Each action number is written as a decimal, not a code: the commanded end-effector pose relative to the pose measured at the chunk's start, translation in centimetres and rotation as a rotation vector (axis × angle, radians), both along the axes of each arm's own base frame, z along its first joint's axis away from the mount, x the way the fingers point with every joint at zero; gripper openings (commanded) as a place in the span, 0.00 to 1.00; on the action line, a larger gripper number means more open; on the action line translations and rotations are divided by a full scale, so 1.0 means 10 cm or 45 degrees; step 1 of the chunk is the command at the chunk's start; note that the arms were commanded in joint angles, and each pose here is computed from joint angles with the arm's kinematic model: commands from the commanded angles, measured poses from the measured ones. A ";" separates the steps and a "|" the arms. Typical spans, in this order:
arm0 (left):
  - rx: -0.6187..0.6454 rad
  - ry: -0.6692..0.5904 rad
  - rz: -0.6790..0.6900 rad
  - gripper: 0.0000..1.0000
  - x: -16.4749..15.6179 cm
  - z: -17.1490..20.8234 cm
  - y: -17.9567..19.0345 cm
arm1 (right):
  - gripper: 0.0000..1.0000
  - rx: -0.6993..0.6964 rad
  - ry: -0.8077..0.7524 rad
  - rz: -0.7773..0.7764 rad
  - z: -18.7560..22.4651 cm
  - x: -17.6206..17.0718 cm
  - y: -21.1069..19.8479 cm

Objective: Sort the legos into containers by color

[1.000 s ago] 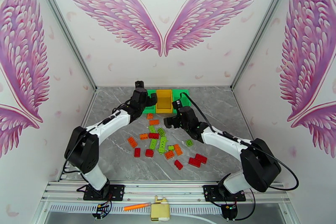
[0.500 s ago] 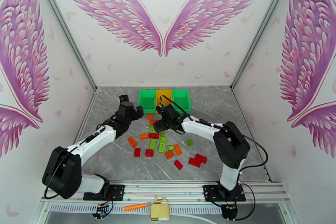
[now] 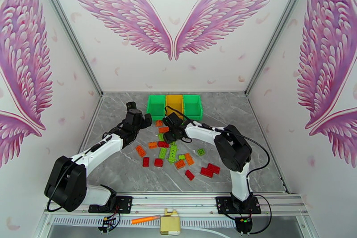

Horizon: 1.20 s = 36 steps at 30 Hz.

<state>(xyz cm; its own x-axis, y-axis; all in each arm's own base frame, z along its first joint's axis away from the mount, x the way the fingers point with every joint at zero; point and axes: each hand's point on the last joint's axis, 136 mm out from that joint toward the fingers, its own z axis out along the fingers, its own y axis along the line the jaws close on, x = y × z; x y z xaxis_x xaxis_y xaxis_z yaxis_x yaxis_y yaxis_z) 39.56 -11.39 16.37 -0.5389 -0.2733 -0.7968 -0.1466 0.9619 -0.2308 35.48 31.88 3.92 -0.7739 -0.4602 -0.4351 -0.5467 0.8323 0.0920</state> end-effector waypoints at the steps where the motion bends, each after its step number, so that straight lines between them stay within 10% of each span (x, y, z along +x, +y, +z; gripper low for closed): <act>1: 0.018 0.013 0.005 0.99 -0.03 -0.02 0.03 | 0.59 -0.030 0.028 -0.007 -0.06 -0.01 0.01; 19: 0.014 0.009 -0.004 0.99 -0.04 -0.05 0.03 | 0.34 -0.085 -0.017 -0.068 -0.04 0.05 -0.10; 36: 0.038 -0.345 -0.435 0.99 -0.39 0.49 -0.53 | 0.28 0.327 -0.633 -0.282 1.27 0.48 -0.38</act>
<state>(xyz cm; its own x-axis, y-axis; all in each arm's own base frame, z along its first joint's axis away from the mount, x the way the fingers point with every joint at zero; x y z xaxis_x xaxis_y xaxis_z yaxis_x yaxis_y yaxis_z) 36.45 -15.18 19.27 -0.4452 -0.1408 -0.8843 0.1243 0.9683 -0.2167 37.88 28.42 13.52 -0.6234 -0.2422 -0.7434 -0.4229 0.9042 0.0601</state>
